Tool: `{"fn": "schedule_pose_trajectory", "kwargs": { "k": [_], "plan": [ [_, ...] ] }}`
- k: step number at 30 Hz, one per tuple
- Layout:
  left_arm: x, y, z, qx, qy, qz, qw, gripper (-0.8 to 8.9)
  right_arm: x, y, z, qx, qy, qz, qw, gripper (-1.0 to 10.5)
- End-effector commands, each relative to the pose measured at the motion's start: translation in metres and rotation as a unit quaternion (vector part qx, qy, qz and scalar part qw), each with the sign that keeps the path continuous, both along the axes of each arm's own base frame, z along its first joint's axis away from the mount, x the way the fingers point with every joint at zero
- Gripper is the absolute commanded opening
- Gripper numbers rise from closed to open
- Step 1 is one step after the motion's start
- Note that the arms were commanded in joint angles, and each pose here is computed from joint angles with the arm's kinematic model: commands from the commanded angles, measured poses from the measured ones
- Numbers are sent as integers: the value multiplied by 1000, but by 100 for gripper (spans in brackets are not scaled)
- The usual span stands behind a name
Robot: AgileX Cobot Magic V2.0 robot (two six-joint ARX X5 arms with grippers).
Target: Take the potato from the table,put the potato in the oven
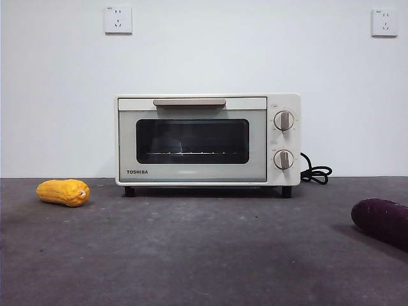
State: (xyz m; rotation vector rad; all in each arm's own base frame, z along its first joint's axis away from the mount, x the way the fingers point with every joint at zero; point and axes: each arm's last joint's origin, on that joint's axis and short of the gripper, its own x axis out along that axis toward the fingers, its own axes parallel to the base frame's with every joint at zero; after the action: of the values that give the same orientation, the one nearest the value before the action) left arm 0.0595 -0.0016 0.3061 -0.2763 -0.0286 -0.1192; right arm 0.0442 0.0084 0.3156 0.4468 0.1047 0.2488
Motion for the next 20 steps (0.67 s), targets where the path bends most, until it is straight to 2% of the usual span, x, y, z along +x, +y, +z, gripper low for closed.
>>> {"fn": "schedule_pose_trajectory", "kwargs": {
  "k": [1, 7, 11, 17, 20],
  "plan": [
    [5, -2, 15, 0, 5, -40, 999, -6, -1, 1, 18, -40, -11, 15, 999, -3],
    [37, -6, 38, -2, 52, -144, 988, -6, 13, 3, 48, -102, 25, 61, 993, -4],
    [64, -7, 50, -3, 82, -194, 977, -6, 26, 7, 66, -106, 29, 123, 986, -4],
    [111, -7, 63, -20, 133, -245, 960, -5, 49, 10, 80, -102, 58, 160, 980, -1],
    [135, -6, 65, -31, 165, -248, 954, -6, 59, 12, 84, -106, 82, 183, 974, -5]
  ]
}}
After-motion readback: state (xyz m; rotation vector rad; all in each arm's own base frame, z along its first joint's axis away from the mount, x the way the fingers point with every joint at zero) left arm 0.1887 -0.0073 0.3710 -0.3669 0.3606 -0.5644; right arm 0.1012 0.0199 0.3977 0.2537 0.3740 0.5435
